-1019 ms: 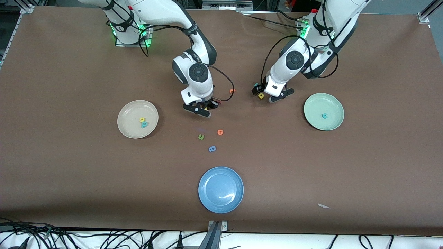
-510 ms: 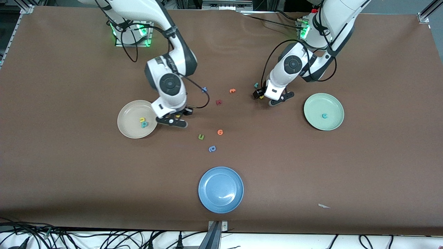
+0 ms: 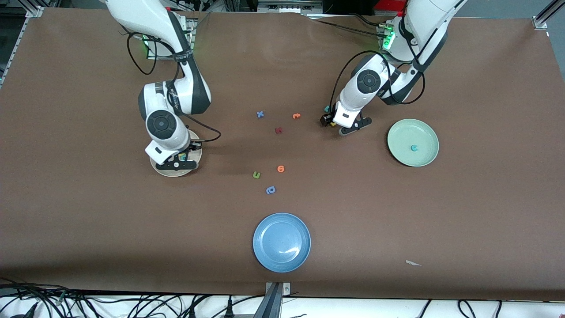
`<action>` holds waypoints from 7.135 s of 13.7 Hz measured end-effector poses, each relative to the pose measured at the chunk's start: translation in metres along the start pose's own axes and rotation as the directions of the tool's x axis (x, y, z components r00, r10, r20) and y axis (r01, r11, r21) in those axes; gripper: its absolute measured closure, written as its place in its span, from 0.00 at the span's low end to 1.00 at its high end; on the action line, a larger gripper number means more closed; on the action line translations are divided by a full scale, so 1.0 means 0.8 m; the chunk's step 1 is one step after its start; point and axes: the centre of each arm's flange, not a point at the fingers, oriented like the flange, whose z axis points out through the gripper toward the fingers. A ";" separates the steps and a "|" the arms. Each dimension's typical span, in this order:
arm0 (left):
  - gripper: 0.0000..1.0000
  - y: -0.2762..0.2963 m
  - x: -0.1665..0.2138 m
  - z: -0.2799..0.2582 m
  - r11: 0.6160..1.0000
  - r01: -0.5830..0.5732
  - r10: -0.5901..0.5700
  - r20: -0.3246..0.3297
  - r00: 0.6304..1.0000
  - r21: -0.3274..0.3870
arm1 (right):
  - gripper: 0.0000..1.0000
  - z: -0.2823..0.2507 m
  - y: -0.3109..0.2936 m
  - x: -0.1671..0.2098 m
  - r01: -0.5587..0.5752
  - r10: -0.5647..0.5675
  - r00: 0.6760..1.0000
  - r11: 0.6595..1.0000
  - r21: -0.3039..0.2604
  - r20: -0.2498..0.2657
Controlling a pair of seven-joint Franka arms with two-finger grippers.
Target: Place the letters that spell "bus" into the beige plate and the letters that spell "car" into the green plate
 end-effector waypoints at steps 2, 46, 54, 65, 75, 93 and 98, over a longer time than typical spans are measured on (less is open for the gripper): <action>0.37 0.005 0.003 -0.004 1.000 0.000 0.000 0.009 1.000 0.018 | 0.54 0.005 0.007 -0.001 0.020 -0.020 1.000 1.000 0.000 0.010; 0.71 -0.217 0.340 -0.181 0.964 -0.192 0.148 0.228 0.962 0.185 | 0.00 -0.406 0.300 -0.113 -0.069 0.105 0.976 0.980 0.189 -0.191; 0.30 -0.201 0.335 -0.173 0.967 -0.191 0.145 0.252 0.957 0.170 | 0.00 -0.400 0.300 -0.092 -0.065 0.099 0.979 0.979 0.191 -0.176; 0.01 0.005 0.086 -0.121 0.997 0.051 -0.059 0.136 0.989 0.061 | 0.00 -0.405 0.290 -0.092 -0.050 0.085 0.979 0.981 0.189 -0.183; 0.09 0.011 -0.074 -0.029 0.991 0.061 -0.070 0.071 0.995 0.120 | 0.00 -0.406 0.289 -0.092 -0.049 0.084 0.979 0.981 0.189 -0.183; 0.19 0.008 -0.064 0.010 0.990 0.108 -0.110 0.014 0.994 0.088 | 0.00 -0.406 0.289 -0.092 -0.049 0.084 0.980 0.981 0.189 -0.182; 0.52 0.015 -0.071 0.010 0.992 0.100 -0.101 0.014 0.995 0.078 | 0.00 -0.406 0.289 -0.093 -0.049 0.084 0.980 0.981 0.189 -0.182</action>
